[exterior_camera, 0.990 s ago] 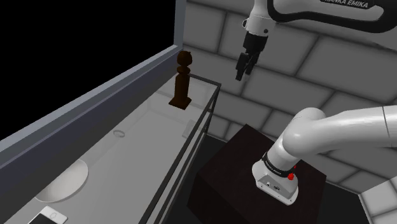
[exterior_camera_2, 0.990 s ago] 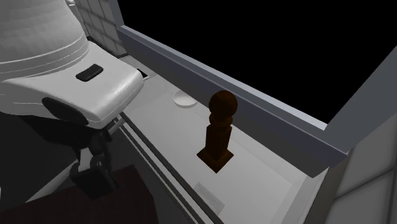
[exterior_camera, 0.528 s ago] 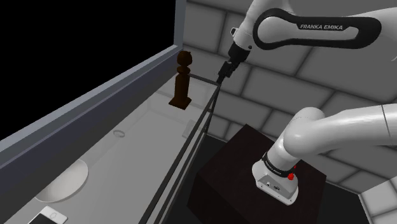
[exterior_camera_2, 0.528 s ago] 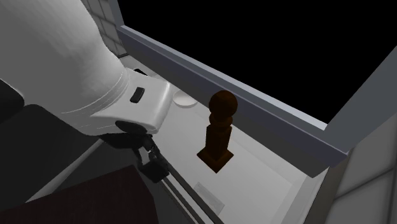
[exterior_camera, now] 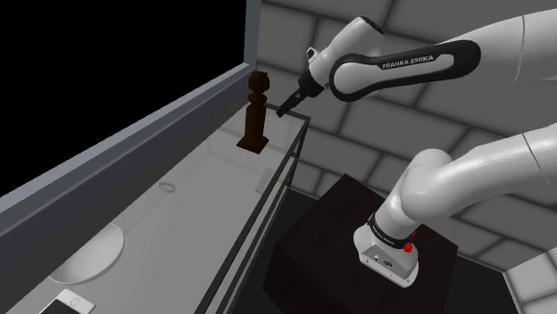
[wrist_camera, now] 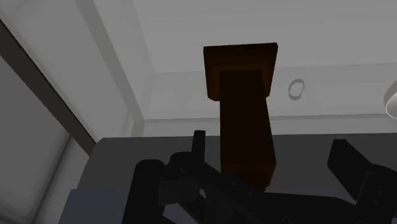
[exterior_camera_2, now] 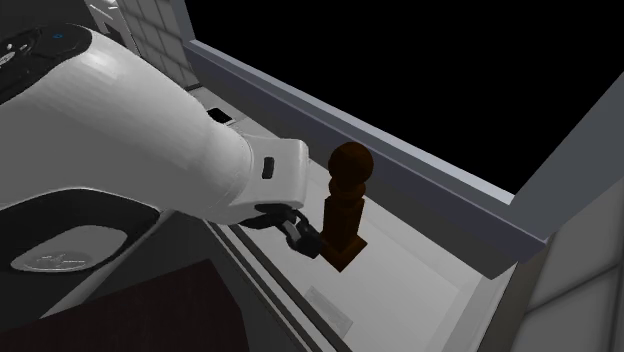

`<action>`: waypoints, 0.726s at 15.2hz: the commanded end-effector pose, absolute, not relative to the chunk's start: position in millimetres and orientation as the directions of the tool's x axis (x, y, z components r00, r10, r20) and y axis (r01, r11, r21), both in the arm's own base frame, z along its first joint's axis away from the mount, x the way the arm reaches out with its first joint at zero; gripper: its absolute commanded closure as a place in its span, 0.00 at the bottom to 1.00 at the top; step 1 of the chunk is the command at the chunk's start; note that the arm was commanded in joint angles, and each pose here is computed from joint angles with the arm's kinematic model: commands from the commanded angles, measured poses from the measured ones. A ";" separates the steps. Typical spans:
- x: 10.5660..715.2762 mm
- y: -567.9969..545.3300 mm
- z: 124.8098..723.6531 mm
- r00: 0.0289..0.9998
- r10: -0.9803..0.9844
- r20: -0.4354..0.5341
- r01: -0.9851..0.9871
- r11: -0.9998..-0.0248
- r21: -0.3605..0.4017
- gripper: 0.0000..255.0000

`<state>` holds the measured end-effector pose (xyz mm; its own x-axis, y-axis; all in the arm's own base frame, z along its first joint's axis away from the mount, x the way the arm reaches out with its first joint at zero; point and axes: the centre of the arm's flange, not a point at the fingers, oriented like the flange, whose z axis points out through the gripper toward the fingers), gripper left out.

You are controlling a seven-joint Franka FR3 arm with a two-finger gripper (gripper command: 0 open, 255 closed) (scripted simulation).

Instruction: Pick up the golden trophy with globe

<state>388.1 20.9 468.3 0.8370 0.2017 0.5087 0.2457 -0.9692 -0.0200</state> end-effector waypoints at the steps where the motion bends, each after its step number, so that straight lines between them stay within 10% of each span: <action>1: 406.7 26.0 462.0 0.783 0.213 0.584 0.265 -0.964 -0.003 0.00; 11: 448.2 39.2 424.2 0.638 0.238 0.733 0.312 -0.949 0.036 0.00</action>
<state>447.7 39.8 429.2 0.6391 0.2371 0.7317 0.3128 -0.9492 0.0344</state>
